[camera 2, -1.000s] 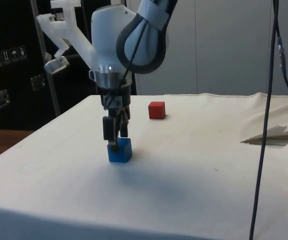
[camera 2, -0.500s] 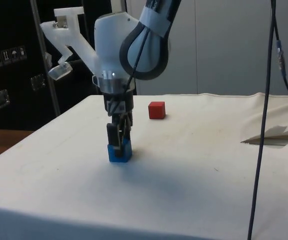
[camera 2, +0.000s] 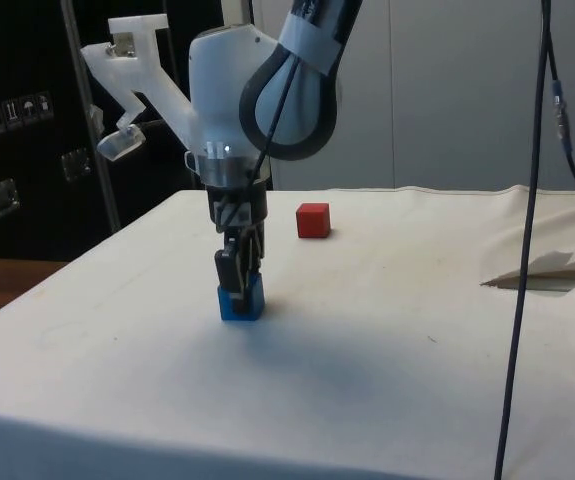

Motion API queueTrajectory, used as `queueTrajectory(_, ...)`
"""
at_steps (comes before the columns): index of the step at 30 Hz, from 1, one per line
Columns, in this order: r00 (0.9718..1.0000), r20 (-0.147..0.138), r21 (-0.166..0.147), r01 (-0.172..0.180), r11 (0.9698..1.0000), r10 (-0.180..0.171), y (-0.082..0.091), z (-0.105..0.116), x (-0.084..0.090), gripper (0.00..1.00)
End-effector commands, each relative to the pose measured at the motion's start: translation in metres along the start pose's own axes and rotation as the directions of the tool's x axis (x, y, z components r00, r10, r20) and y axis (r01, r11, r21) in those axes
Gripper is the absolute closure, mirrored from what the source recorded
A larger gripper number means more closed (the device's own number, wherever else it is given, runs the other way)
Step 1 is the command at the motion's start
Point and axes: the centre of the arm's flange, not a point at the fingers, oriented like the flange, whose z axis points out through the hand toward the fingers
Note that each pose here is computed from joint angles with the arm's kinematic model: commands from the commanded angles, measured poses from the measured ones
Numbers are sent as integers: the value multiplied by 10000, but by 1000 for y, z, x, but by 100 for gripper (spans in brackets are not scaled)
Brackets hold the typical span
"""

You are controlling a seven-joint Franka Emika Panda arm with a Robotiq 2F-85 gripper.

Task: Stack the two cubes.

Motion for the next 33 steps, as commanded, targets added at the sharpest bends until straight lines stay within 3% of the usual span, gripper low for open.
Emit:
queueTrajectory(1, 10000, -71, -36, -7, 10000, 7, 0, 1, 0, 98)
queueTrajectory(5, 10000, 0, 0, 0, 10000, 0, 0, 0, 0, 98)
queueTrajectory(18, 9998, -200, -9, -91, 10000, 91, 2, -18, 0, 98)
queueTrajectory(25, 9994, -309, -39, -167, 9999, 166, 9, -26, 2, 98)
queueTrajectory(33, 9986, -346, -69, -396, 9992, 394, 23, -53, 2, 98)
